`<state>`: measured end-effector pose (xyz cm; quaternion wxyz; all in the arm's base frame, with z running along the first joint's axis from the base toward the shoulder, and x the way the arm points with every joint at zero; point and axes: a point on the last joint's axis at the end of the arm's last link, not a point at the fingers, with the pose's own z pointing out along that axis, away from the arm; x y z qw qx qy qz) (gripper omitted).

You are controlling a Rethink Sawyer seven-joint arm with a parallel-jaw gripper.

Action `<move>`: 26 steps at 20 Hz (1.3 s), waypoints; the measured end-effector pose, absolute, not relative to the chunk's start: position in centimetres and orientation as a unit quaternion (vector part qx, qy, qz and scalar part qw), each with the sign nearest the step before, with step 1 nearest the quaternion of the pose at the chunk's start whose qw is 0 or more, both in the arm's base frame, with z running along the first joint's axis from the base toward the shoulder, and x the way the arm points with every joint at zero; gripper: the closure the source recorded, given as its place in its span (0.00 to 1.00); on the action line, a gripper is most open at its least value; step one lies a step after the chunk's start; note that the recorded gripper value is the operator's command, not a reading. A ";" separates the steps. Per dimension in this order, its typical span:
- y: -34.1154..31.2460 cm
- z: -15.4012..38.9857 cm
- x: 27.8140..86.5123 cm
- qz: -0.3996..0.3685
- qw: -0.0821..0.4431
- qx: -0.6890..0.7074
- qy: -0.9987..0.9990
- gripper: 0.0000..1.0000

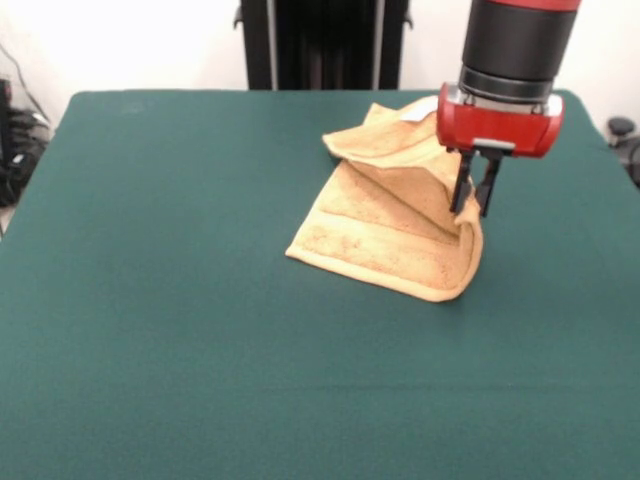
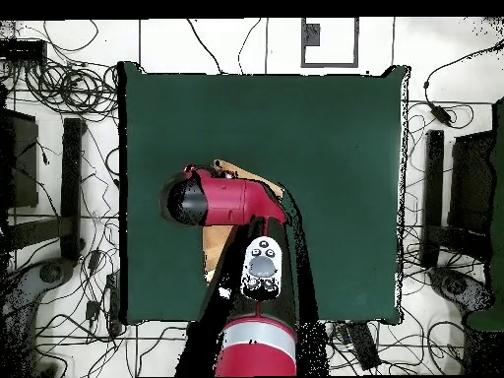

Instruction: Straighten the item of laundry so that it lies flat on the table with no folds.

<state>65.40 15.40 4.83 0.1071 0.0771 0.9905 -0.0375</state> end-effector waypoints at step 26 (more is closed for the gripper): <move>23.0 5.4 64.7 -0.010 0.109 0.072 0.991 1.00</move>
